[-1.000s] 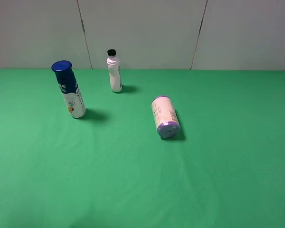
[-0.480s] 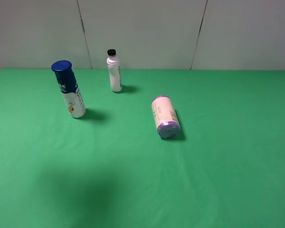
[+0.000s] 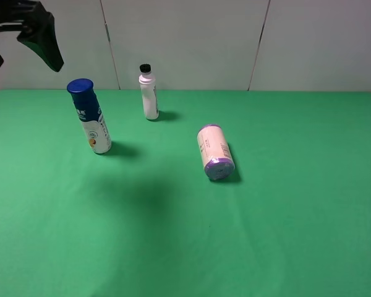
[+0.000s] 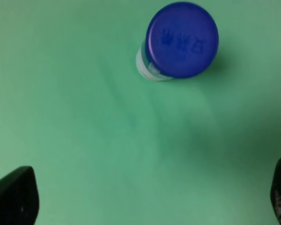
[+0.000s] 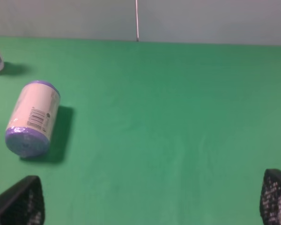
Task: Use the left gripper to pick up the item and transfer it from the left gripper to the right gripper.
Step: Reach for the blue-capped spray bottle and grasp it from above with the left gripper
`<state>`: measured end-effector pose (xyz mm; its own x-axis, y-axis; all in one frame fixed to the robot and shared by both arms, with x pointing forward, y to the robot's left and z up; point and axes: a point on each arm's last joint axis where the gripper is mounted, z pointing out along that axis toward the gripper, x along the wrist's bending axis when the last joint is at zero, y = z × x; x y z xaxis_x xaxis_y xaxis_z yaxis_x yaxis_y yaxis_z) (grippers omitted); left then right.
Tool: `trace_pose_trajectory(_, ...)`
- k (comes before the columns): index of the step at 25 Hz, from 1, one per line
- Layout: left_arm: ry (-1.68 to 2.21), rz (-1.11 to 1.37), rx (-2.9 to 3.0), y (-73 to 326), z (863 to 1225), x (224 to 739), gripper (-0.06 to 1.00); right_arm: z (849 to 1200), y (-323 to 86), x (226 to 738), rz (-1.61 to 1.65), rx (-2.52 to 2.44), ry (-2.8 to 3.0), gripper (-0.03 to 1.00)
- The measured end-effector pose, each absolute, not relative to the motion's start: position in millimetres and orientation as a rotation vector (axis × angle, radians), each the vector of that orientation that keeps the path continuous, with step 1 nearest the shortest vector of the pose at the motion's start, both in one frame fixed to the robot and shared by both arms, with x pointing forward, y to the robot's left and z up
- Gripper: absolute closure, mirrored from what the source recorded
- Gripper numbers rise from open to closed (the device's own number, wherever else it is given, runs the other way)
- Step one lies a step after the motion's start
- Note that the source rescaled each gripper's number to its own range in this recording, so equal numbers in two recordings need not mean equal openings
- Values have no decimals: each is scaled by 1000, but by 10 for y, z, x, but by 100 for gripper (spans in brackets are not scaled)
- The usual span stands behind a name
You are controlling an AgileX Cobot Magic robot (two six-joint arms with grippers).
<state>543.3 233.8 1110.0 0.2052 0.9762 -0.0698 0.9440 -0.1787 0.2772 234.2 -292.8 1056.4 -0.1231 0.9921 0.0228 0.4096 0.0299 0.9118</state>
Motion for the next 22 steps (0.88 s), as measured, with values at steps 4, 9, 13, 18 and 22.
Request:
trace_pose_trajectory(4,1872,112,2249,2277,10928,5644,-6,10564,-2928,2342,1069,1450,1617,-3)
trace_pose_trajectory(9,1915,47,2290,2240,10666,5828,-6,10564,-2928,2342,1069,1450,1617,-3)
trace_pose_trajectory(13,1930,3,2328,2182,10473,5909,-6,10564,-2928,2342,1069,1450,1617,-3)
trace_pose_trajectory(18,1925,-26,2363,2084,10282,6023,-6,10564,-2928,2342,1069,1450,1617,-3)
trace_pose_trajectory(22,1896,-7,2390,1974,10190,6137,-6,10564,-2928,2342,1069,1450,1617,-3)
